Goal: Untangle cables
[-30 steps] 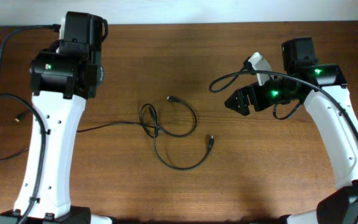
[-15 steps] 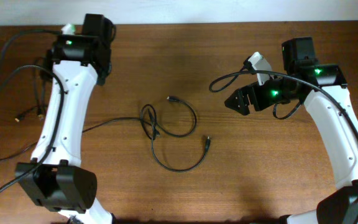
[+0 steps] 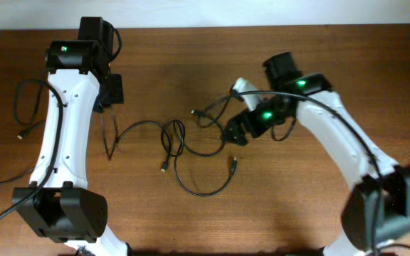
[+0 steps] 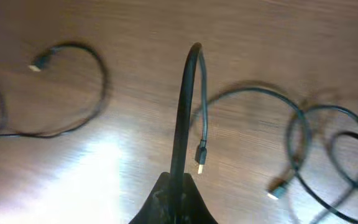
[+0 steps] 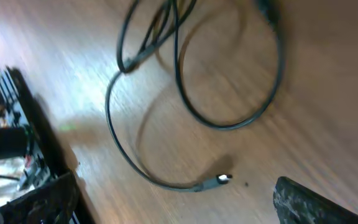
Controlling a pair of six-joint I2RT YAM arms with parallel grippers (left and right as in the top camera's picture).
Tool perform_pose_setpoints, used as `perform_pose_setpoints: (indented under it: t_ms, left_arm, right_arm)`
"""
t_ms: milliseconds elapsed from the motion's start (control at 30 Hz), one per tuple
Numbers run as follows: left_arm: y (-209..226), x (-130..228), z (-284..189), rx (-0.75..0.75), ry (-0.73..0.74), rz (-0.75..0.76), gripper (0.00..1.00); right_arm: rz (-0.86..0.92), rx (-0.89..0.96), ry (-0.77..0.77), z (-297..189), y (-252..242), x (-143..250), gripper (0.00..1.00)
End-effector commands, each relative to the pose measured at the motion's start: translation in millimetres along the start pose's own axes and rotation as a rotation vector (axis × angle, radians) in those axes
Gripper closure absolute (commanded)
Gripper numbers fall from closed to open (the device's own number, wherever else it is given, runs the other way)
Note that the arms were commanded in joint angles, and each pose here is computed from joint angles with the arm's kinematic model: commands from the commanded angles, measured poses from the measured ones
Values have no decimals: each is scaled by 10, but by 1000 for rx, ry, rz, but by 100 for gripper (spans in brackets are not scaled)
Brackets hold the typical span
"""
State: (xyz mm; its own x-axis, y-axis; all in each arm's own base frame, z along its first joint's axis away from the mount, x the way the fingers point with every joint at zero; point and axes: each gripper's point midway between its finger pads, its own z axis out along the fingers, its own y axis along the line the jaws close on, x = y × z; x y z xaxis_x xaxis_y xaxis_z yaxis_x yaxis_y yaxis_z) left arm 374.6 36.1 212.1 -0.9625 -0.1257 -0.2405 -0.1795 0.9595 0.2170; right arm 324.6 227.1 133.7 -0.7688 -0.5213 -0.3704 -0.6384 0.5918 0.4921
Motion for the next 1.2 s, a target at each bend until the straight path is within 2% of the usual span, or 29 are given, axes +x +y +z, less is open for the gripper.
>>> perform_pose_setpoints:
  t_ms: [0, 100, 167, 267, 333, 400, 567, 667, 767, 867, 1000, 1167]
  left_arm:
    - [-169, -41, -30, 97, -11, -19, 100]
    - [-75, -389, -207, 79, -160, -68, 100]
    - [24, -764, -586, 131, -327, -226, 100]
    - [-34, -1205, -1322, 380, -558, -300, 100]
    - [-14, -1348, -1790, 534, -667, -347, 100]
    - [47, -1398, -2070, 621, -726, -376, 100]
    - [91, -1367, -2335, 742, -737, -440, 100]
    - [184, -1427, -2390, 793, -729, -587, 100]
    - [219, -1591, -2663, 941, -772, -737, 100]
    - [52, -1630, -3002, 1112, -804, -659, 100]
    - [43, -1606, -2970, 1106, -786, -661, 100]
    - [25, -1563, -2876, 1091, -742, -676, 100]
  right_arm:
    - [45, -12, 62, 240, -11, 78, 1]
    - [48, -9, 57, 231, -37, 70, 1]
    - [59, -4, 49, 201, -87, 67, 1]
    - [59, 6, 34, 182, -135, 41, 1]
    - [65, 10, 27, 161, -171, 34, 1]
    - [69, 12, 24, 149, -191, 33, 1]
    - [70, 12, 24, 149, -190, 35, 1]
    - [71, 11, 26, 148, -188, 40, 1]
    - [69, 11, 22, 149, -189, 29, 1]
    - [173, 9, -61, 146, -217, -184, 1]
    - [330, -78, -141, 219, -105, -450, 1]
    - [447, -54, -117, 530, -132, -482, 0]
